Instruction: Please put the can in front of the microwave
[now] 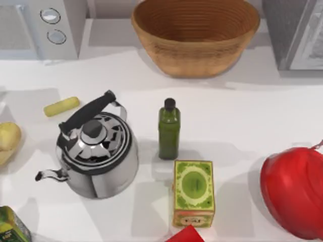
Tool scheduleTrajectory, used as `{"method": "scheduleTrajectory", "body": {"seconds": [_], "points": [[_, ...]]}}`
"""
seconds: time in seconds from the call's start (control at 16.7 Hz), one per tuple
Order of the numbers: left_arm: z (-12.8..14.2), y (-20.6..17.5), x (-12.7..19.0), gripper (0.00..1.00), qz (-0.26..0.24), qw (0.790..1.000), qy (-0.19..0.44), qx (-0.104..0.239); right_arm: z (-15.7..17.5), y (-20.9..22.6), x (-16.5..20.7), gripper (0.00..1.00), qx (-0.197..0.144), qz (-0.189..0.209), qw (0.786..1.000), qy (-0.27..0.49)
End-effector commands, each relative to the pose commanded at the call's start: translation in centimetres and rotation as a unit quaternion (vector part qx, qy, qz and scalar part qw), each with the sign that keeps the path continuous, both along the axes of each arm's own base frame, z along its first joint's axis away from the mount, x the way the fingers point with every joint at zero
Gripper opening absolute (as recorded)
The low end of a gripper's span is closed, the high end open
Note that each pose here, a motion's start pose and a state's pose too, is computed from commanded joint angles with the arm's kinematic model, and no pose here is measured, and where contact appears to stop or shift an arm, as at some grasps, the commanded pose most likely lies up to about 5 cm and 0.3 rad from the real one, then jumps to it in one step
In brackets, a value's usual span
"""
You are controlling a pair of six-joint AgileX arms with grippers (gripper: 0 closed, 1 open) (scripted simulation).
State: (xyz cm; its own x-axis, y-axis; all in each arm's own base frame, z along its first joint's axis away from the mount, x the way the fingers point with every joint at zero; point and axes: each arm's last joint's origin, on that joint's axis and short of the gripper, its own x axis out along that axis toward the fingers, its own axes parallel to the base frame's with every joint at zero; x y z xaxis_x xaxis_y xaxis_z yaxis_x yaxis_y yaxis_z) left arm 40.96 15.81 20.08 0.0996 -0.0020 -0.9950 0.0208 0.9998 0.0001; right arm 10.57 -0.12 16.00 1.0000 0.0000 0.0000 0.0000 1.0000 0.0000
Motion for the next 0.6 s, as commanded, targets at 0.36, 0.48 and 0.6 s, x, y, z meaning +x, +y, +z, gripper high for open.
{"method": "scheduleTrajectory", "body": {"seconds": [0.36,0.48,0.6], "points": [[2.6,0.1,0.1,1.00,0.000,1.000,-0.001,0.000,0.0,0.0,0.0,1.00,0.000,0.000,1.000,0.000],[3.6,0.0,0.0,1.00,0.000,1.000,0.000,0.000,0.0,0.0,0.0,1.00,0.000,0.000,1.000,0.000],[4.0,0.0,0.0,1.00,0.000,1.000,-0.001,0.000,0.0,0.0,0.0,1.00,0.000,0.000,1.000,0.000]]}}
